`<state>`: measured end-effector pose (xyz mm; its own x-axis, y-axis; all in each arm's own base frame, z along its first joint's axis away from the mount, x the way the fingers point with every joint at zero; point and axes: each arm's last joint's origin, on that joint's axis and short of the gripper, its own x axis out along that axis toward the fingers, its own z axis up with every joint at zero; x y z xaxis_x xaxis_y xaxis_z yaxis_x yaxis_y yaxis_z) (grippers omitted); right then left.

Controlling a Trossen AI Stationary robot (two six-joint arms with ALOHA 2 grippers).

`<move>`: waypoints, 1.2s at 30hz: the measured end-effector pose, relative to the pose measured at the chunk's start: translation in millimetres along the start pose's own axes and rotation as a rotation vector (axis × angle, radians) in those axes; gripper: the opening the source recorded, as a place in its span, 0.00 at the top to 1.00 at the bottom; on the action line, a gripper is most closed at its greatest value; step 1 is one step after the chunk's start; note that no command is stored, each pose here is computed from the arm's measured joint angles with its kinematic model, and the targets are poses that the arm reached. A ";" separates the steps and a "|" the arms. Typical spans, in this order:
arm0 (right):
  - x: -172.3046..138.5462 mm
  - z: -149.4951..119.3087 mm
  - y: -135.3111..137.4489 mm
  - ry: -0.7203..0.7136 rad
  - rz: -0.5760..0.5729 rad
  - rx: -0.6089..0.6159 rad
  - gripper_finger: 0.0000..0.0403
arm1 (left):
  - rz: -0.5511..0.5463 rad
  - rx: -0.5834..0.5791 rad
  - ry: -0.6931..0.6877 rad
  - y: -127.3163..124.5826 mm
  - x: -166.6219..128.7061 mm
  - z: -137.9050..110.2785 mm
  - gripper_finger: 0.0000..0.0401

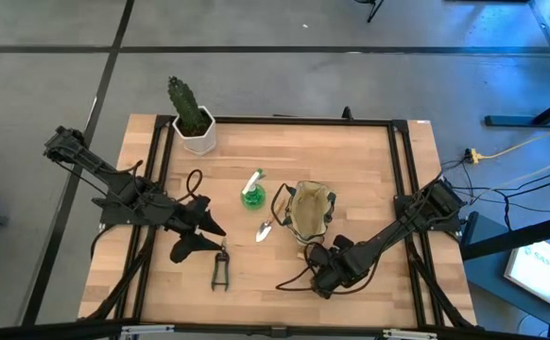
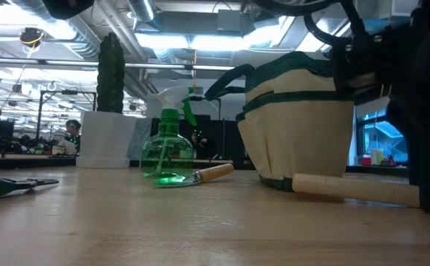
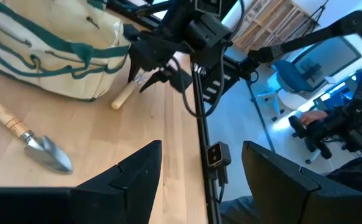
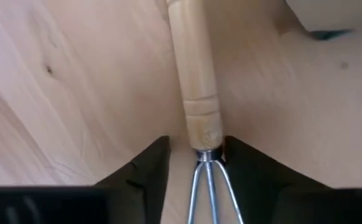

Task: Pick & Place Garden tools in Gardening bag
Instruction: Put the brown hand rake into the light brown gardening bag

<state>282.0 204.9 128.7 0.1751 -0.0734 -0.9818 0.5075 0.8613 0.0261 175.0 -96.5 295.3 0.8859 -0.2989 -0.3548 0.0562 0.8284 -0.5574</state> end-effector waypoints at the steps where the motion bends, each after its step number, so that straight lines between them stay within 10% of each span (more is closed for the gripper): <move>1: -0.1 0.1 0.0 0.002 0.002 0.022 0.65 | -0.001 0.000 -0.003 -0.1 0.0 0.3 0.45; 10: -18.7 9.1 24.6 0.115 0.151 0.132 0.88 | 0.021 0.013 -0.041 -0.2 0.0 2.1 0.45; 20: -151.0 63.6 74.4 0.006 0.546 0.036 0.88 | 0.006 0.034 -0.077 -2.2 -0.2 5.3 0.45; 29: -269.9 127.1 32.3 -0.217 0.683 0.408 0.88 | -0.041 0.085 -0.246 -9.9 -2.4 20.1 0.45; 36: -306.5 162.6 -7.3 -0.379 0.835 0.563 0.88 | -0.083 0.117 -0.309 -17.0 -6.1 28.0 0.45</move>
<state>361.8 139.4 460.1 0.8474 0.1958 -0.4936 0.4050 0.3630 0.8392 181.6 -95.5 328.0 0.9728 -0.2244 -0.0574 0.1705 0.8615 -0.4783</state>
